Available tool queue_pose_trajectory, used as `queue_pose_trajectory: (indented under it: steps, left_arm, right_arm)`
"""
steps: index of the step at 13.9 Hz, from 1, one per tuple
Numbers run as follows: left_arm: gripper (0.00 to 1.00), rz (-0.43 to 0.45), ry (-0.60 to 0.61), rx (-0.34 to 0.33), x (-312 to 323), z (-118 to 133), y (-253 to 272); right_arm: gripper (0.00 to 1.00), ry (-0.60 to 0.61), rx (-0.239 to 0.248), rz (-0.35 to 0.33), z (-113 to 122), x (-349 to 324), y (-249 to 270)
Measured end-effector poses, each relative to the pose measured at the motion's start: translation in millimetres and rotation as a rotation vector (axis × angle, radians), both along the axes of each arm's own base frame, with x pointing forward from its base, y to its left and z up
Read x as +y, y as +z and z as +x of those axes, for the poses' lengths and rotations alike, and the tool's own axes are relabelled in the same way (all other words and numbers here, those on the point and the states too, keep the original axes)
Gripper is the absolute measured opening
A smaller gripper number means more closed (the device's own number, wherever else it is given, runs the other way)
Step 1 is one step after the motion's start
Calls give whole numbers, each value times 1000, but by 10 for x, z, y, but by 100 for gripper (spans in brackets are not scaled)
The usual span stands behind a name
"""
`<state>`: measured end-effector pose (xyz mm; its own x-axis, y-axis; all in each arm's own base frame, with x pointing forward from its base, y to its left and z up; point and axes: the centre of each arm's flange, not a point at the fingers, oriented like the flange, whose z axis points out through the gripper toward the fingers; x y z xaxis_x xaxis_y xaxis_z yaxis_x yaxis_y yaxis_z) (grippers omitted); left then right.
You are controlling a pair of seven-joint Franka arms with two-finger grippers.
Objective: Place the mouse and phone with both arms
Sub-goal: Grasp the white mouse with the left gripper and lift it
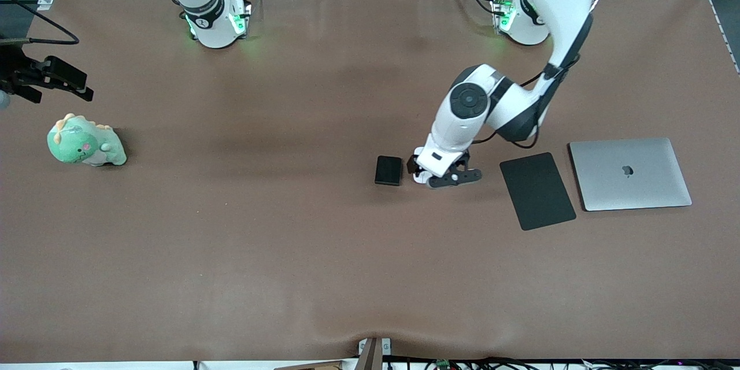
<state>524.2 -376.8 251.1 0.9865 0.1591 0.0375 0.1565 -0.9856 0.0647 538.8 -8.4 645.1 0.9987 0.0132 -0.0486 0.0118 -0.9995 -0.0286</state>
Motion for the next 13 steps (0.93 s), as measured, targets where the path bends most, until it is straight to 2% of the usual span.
queue_pose_trajectory:
  steps: [5,10,13]
  left_arm:
    - [92,16,-20,44,-56,-63,-500]
    - [87,28,-38,65,-83,-129,-712]
    - [62,34,-48,69,-122,-165,-716]
  right_arm:
    - [100,6,13,1,39,30,-69]
    - [100,7,16,2,55,37,-93]
    - [100,31,16,8,57,148,-95]
